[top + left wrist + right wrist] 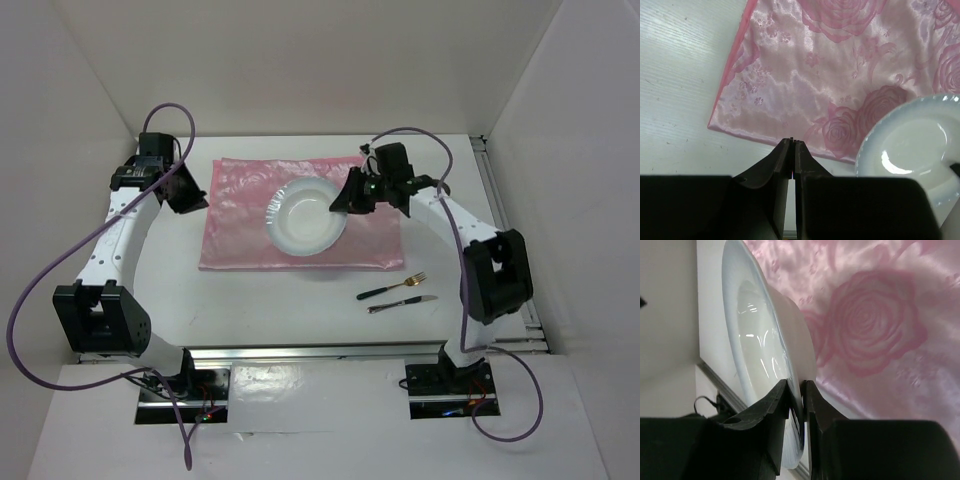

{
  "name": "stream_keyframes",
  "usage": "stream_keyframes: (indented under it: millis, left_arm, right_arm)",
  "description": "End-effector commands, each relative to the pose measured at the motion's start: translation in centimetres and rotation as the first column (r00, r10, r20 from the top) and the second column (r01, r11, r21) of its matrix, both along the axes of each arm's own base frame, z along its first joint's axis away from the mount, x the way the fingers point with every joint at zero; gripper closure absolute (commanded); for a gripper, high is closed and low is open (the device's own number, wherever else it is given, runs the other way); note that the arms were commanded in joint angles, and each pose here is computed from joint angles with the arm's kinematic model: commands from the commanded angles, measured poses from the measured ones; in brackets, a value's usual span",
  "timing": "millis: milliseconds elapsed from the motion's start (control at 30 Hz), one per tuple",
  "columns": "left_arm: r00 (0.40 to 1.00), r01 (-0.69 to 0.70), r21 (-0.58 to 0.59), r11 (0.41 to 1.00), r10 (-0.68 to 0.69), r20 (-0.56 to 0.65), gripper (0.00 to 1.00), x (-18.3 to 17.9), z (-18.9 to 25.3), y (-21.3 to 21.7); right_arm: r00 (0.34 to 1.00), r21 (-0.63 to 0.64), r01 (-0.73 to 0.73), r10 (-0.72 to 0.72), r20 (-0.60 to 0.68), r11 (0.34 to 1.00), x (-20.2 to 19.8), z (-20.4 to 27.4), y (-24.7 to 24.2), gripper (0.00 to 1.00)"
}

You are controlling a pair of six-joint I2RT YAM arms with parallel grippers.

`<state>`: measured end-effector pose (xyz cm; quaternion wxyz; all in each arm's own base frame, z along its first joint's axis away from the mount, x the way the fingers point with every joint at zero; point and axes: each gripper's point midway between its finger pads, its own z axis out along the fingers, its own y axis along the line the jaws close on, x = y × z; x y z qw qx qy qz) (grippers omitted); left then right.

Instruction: Set the dinner table for one person

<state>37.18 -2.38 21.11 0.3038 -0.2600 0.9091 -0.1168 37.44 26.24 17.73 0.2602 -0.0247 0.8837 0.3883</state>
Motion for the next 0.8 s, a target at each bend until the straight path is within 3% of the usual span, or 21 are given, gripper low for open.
stream_keyframes:
  millis: [0,267,767]
  left_arm:
    - [1.0,0.018,0.011,1.0,-0.019,0.02,0.79,0.5,0.8,-0.1]
    - [0.999,0.032,-0.006,0.999,-0.032,0.01,0.79,0.4,0.2,-0.5]
    - [0.999,0.033,0.006,0.999,-0.033,0.001,0.79,0.2,-0.1,-0.3]
  right_arm:
    - [0.994,0.178,-0.028,0.009,0.106,0.984,3.8,4.9,1.6,1.0]
    - [0.997,0.207,0.045,-0.058,0.057,0.977,9.3,1.4,1.4,1.0]
    - [0.998,0.283,0.057,-0.049,-0.037,0.957,11.4,-3.2,1.8,1.0]
